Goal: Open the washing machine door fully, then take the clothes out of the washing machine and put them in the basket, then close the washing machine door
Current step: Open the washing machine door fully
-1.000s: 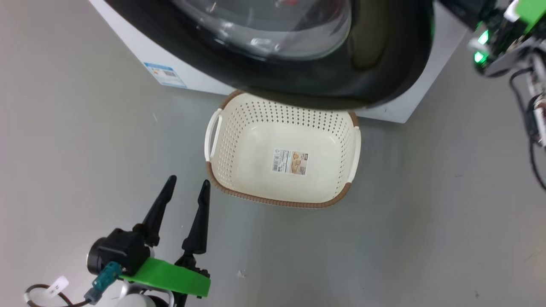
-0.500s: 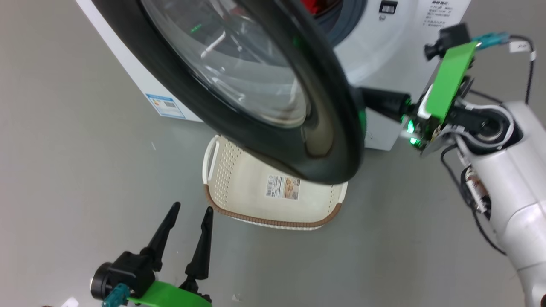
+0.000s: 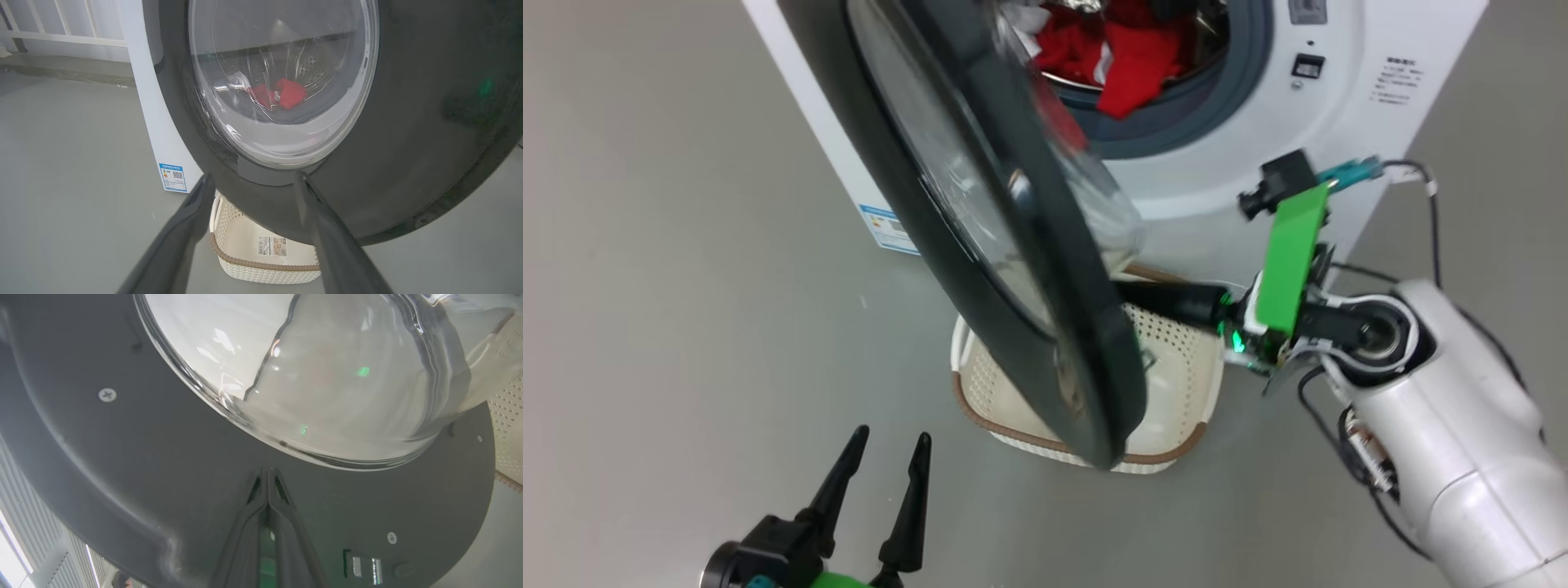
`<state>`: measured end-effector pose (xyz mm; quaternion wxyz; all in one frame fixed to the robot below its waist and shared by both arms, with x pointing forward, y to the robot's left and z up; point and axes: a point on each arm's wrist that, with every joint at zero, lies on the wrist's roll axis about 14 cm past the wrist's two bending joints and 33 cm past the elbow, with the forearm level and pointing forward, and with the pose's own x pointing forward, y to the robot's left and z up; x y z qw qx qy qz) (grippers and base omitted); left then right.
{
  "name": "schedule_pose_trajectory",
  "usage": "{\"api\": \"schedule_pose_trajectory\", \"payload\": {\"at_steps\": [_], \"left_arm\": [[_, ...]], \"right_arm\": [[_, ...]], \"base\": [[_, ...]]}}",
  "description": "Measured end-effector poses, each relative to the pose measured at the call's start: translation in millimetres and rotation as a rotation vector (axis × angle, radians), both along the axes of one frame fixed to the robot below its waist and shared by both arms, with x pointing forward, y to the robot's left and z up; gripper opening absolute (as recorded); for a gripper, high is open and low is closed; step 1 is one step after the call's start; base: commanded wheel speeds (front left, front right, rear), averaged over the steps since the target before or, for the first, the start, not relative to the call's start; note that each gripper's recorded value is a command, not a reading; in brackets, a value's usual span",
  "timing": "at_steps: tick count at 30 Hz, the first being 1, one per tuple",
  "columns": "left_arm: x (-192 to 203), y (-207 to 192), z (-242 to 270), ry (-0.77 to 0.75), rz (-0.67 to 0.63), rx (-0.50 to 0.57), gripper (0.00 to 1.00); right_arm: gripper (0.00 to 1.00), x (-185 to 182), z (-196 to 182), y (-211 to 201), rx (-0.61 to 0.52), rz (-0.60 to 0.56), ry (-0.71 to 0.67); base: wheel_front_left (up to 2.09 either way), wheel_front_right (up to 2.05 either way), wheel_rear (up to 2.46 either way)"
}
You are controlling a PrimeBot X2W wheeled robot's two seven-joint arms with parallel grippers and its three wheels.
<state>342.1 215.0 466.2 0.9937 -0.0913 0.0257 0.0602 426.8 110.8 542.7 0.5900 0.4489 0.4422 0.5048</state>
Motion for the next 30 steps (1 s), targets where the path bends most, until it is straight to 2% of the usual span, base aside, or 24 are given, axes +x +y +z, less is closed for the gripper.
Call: {"api": "schedule_pose_trajectory", "payload": {"at_steps": [15, 30], "left_arm": [[-48.7, 36.1, 6.0, -0.012, 0.156, 0.006, 1.0], [-83.0, 60.3, 12.3, -0.037, 0.267, 0.007, 1.0]], "right_arm": [[0.0, -66.8, 6.2, 49.7, 0.028, 0.194, 0.004], [0.0, -109.7, 17.9, 84.1, 0.05, 0.277, -0.026]], "base": [[0.0, 0.0, 0.0], [0.0, 0.0, 0.0]]}}
